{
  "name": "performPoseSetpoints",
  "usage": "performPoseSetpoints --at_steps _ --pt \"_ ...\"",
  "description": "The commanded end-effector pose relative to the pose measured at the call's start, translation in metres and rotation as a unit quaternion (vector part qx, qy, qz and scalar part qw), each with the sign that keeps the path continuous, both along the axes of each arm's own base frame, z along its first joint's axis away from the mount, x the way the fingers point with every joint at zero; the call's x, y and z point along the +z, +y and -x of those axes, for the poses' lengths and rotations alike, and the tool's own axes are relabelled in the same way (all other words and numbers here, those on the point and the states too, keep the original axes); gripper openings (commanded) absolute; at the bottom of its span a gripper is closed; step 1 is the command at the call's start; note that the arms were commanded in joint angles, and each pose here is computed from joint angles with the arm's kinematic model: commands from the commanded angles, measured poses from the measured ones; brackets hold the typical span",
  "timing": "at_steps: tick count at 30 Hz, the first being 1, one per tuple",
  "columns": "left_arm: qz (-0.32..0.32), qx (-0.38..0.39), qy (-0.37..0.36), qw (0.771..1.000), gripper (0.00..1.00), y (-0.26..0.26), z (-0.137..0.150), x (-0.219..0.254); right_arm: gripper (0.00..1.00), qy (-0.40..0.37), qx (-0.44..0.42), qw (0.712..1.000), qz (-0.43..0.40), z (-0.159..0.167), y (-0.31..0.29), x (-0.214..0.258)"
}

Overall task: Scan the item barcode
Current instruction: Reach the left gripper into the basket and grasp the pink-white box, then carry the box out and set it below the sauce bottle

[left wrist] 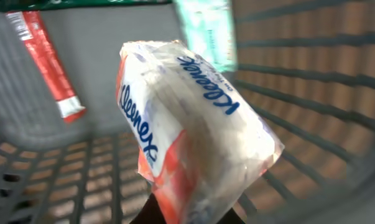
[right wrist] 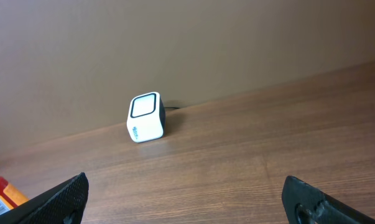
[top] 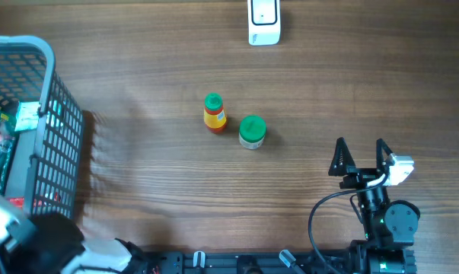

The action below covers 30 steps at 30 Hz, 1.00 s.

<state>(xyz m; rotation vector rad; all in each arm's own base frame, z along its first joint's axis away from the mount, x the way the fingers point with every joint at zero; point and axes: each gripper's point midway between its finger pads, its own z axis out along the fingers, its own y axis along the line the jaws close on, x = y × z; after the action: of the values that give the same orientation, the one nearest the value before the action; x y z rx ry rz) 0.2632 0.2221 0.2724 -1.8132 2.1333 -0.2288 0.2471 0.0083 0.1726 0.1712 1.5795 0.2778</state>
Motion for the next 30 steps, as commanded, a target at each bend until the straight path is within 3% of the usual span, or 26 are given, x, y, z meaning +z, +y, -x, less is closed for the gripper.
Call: performPoseSetpoints --at_steps 1,4,8,16,22,26,30 --pt "-0.033 -0.052 -0.113 0.992 0.04 -0.05 0.0 0.067 1.0 -0.004 -0.005 1.0 -0.003 0.0 -0.001 0.002" --pt "-0.058 -0.135 -0.15 0.978 0.04 -0.104 -0.005 0.093 1.0 -0.004 -0.005 1.0 -0.003 0.0 -0.002 0.002" --pt "-0.062 -0.296 -0.164 0.939 0.04 -0.185 -0.024 0.098 1.0 -0.004 -0.005 1.0 -0.003 0.0 -0.002 0.002" --pt "-0.022 -0.491 -0.081 0.867 0.04 -0.312 -0.032 0.004 1.0 -0.004 -0.005 1.0 -0.003 0.0 -0.002 0.002" --pt "0.03 -0.448 -0.031 0.893 0.04 -0.369 -0.024 -0.102 1.0 -0.004 -0.005 1.0 -0.003 0.0 -0.002 0.002" --pt "0.019 -0.357 0.015 0.934 0.04 -0.375 -0.001 -0.164 1.0 -0.004 -0.005 1.0 -0.003 0.0 -0.002 0.002" --pt "0.011 -0.384 -0.01 0.923 0.04 -0.4 0.007 -0.181 1.0 -0.004 -0.005 1.0 -0.003 0.0 -0.002 0.002"
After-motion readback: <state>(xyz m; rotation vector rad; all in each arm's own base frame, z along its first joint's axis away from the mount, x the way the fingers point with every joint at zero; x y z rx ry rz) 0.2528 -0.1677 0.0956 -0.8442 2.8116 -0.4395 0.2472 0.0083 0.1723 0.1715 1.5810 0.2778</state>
